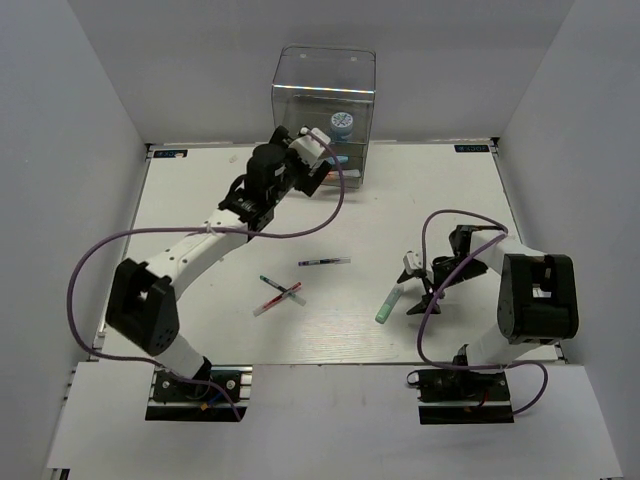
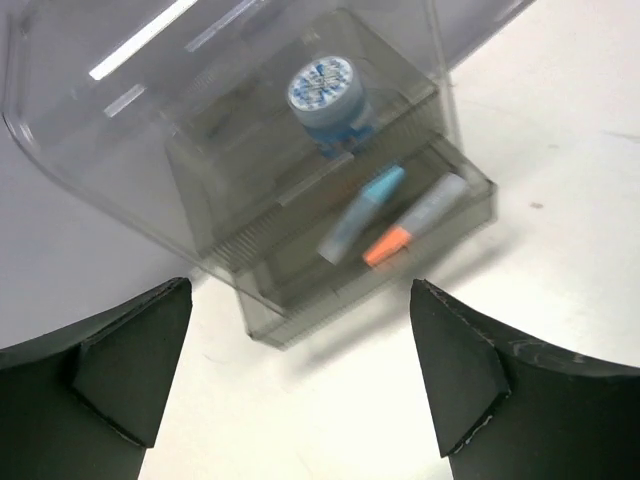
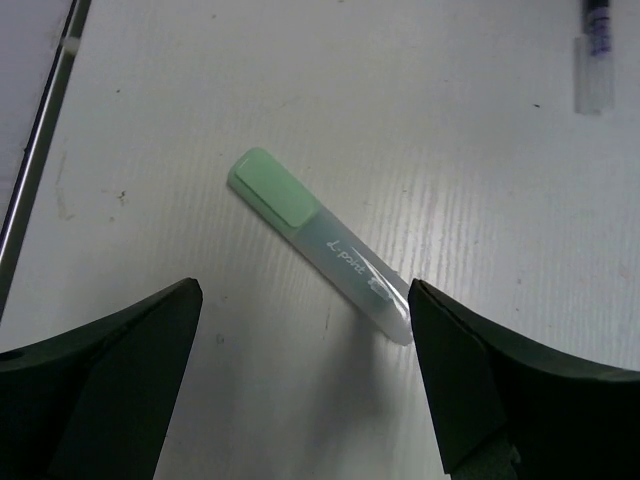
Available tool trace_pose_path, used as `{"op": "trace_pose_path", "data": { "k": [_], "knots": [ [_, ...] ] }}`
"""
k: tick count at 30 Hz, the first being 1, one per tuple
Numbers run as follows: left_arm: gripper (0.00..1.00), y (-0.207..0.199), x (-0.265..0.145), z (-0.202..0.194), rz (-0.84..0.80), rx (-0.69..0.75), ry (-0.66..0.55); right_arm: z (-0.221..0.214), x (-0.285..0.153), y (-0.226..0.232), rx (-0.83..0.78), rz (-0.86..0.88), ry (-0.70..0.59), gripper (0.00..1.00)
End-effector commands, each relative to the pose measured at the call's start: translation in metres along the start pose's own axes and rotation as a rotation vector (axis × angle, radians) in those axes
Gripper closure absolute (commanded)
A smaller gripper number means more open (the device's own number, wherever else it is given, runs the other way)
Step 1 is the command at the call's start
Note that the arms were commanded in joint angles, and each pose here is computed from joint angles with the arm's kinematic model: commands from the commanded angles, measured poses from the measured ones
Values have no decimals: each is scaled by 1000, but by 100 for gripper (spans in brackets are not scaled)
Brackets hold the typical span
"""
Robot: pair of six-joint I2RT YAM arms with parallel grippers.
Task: Sort the stationery into containers
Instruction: Place the pen in the drawer, then pick up the pen from the center of the board.
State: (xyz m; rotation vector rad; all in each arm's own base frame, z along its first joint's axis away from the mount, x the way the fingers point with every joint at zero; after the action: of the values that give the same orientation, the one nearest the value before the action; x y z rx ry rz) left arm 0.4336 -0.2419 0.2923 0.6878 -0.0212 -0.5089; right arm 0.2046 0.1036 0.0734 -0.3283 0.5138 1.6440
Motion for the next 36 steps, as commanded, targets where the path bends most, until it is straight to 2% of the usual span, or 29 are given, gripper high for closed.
{"op": "trace_pose_path", "data": {
  "k": [1,5,6,11,17,18,24,27,28,29,30,31,33,35,36],
  "knots": [
    [0,-14,-35,-3,-43,-188,22,2,3,-5,-358,81,89,11],
    [0,-28,-66,-33,-26,-474,170,1,12,-13,-366,107,123,12],
    [0,-33,-74,-46,-11,-503,243,5,13,-17,-370,112,124,12],
    [0,-53,-104,-82,82,-729,409,10,22,-32,-315,107,149,14],
    [1,-65,-133,-94,173,-983,417,-5,33,-41,-329,128,275,17],
    [1,-68,-136,-94,189,-1051,417,-5,36,-40,-336,140,288,19],
    [1,-80,-147,-100,218,-1227,418,-19,39,-38,-312,165,377,30],
    [1,-84,-148,-99,205,-1262,429,-22,39,-38,-305,172,410,43],
    [1,-83,-145,-97,205,-1263,427,-23,40,-37,-294,175,416,53],
    [0,-87,-146,-103,205,-1254,462,-23,40,-36,-294,175,426,59],
    [0,-84,-144,-98,208,-1268,447,-23,39,-38,-285,166,428,65],
    [0,-85,-142,-99,208,-1264,462,-23,39,-37,-274,165,431,76],
    [0,-87,-141,-102,208,-1261,473,-17,39,-37,-268,156,422,89],
    [0,-88,-141,-100,199,-1273,473,-9,40,-39,-240,137,388,100],
    [0,-90,-140,-102,199,-1271,483,5,36,-48,-256,111,375,100]
  ]
}}
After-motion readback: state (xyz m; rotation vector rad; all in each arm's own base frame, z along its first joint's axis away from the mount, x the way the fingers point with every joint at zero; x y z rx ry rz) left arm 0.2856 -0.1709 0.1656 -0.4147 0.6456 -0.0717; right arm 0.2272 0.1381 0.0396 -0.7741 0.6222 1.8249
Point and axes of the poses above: each gripper's point midway between its finger pads, its own x axis out along the fingers, its own y axis along the line the jaws close on, z = x × y, the point moved 3 cm from there along -x, back along the fingers, and after that the axes turned 12 degrees about x, right-handed, at the moved point
